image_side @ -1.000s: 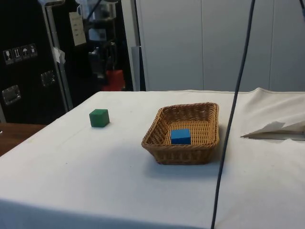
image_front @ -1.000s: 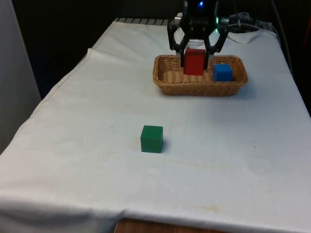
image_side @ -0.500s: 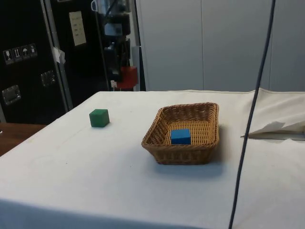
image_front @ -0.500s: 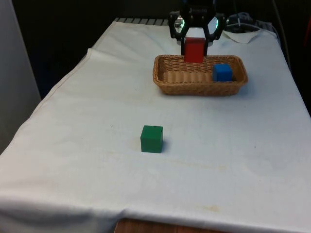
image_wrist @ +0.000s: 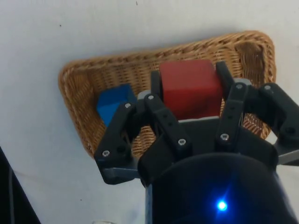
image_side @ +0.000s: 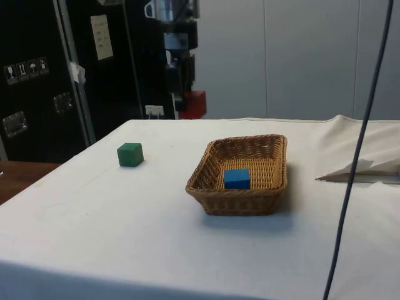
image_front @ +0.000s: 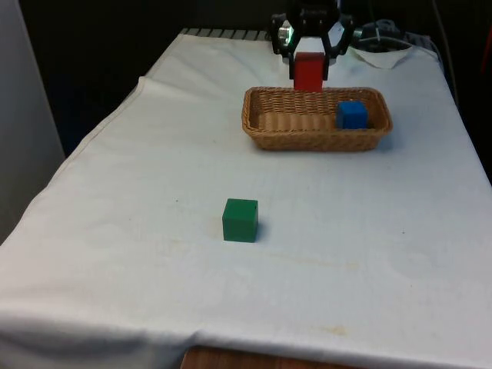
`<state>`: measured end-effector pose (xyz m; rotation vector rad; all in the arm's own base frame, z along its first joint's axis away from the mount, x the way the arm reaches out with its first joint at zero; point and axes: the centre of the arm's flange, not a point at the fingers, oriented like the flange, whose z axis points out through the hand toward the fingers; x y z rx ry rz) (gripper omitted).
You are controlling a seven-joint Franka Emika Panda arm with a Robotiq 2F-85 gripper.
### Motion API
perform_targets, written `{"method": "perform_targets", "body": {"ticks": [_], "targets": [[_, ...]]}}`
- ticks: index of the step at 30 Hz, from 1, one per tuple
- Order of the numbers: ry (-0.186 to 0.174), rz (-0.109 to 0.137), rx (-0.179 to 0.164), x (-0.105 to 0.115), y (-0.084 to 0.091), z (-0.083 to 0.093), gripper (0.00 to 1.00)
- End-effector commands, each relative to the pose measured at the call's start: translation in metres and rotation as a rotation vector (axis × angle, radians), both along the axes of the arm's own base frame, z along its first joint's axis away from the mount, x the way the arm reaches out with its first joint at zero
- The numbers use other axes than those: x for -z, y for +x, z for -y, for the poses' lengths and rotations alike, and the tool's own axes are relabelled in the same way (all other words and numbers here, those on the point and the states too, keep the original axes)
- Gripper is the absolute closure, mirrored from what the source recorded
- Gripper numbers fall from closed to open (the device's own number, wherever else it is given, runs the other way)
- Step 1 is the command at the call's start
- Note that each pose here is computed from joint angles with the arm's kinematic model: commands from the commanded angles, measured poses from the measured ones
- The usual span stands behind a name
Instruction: Pick up exactly two blocks and place them into the basket.
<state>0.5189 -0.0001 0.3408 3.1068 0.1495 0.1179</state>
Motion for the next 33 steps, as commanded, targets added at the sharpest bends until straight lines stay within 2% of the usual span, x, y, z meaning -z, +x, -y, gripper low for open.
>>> {"method": "perform_targets", "body": {"ticks": [1,4,5,6,7,11,13,14,20,21,22,28,29,30,33], "targets": [[-0.006,0.011,0.000,0.004,-0.006,0.000,0.96],[0.001,0.010,-0.003,0.018,-0.019,0.000,0.96],[0.006,-0.001,-0.001,0.016,-0.017,0.000,0.96],[0.002,0.011,-0.003,0.021,-0.022,0.000,0.96],[0.004,0.012,-0.005,0.024,-0.025,0.000,0.96],[0.006,0.012,-0.011,0.043,-0.037,0.000,0.96],[0.008,0.003,-0.010,0.045,-0.039,0.000,0.96],[0.006,0.010,-0.014,0.049,-0.041,0.001,0.96],[0.005,0.010,-0.026,0.072,-0.059,0.006,0.96],[0.004,0.001,-0.021,0.068,-0.056,0.006,0.96],[0.005,0.011,-0.026,0.075,-0.062,0.007,0.96],[-0.002,0.009,-0.036,0.099,-0.076,0.010,0.96],[-0.004,0.001,-0.032,0.096,-0.074,0.010,0.96],[-0.003,0.007,-0.036,0.103,-0.078,0.011,0.96],[-0.008,0.004,-0.042,0.113,-0.083,0.011,0.96]]}}
